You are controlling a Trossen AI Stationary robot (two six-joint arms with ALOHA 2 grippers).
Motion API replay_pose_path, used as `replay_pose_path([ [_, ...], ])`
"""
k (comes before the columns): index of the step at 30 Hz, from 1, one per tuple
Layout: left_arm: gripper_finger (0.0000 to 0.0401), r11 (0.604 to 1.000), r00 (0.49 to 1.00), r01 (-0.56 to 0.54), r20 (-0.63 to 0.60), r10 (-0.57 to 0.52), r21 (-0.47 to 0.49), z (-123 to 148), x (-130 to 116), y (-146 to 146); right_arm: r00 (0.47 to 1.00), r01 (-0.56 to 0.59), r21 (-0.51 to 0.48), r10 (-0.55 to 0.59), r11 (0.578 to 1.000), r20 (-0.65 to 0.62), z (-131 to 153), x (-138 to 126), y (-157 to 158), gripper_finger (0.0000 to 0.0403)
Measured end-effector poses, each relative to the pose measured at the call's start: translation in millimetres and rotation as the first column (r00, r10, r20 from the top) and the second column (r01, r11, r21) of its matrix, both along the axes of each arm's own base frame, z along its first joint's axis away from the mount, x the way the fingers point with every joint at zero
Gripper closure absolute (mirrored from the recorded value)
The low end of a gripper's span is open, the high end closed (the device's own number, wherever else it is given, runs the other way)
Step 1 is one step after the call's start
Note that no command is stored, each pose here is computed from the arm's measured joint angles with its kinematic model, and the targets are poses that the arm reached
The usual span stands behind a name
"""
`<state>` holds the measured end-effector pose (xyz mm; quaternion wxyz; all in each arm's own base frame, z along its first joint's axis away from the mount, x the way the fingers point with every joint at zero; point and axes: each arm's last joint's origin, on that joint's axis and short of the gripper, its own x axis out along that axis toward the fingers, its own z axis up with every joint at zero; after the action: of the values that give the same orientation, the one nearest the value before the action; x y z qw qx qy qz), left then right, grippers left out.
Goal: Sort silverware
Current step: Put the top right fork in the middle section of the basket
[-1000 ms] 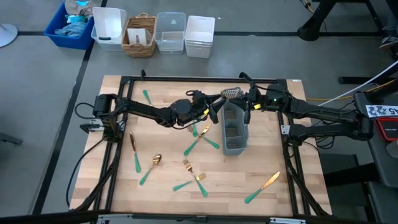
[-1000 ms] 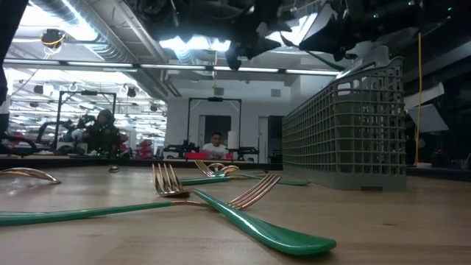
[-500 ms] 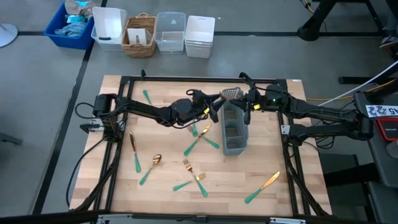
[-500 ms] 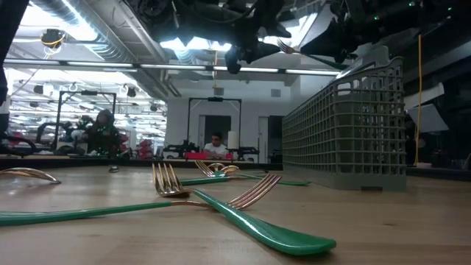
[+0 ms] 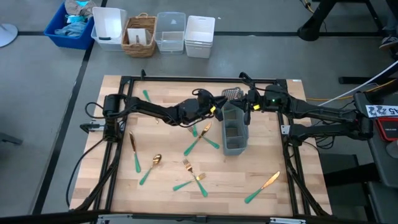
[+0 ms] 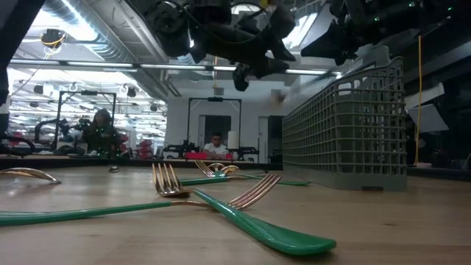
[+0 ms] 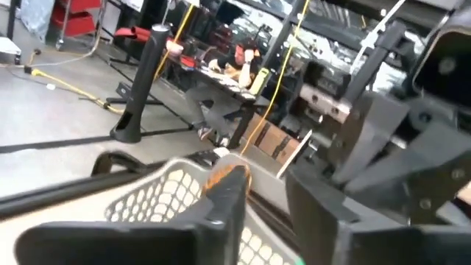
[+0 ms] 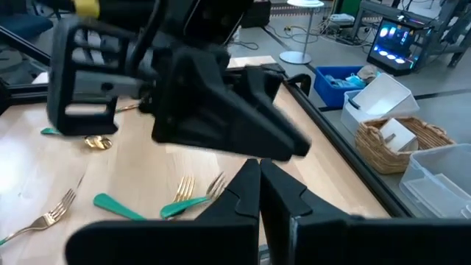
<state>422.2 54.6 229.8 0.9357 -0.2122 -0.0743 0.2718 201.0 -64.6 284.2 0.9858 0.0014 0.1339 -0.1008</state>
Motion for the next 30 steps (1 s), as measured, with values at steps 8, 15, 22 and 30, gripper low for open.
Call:
replay_pose_path([
  [8,0.0383,0.993,0.987,0.119,-0.105,-0.119,-0.008,-10,2,-7,0.998,0.044,0.003,-0.044,0.999,-0.055,-5,-2,-1,0.0396],
  [15,0.0382,0.976,0.957,0.215,-0.202,-0.205,0.027,-4,-2,-13,0.997,0.043,0.004,-0.043,0.999,-0.06,-5,-2,-1,0.0396],
  [22,0.0337,0.959,0.851,0.27,-0.488,-0.195,0.088,-1,-19,-14,0.998,0.043,-0.002,-0.043,0.999,-0.04,-1,-6,1,0.0395],
  [30,0.028,0.919,0.713,0.347,-0.689,-0.128,0.188,-11,-28,3,1.0,0.028,-0.01,-0.028,1.0,-0.001,6,-12,3,0.0395],
])
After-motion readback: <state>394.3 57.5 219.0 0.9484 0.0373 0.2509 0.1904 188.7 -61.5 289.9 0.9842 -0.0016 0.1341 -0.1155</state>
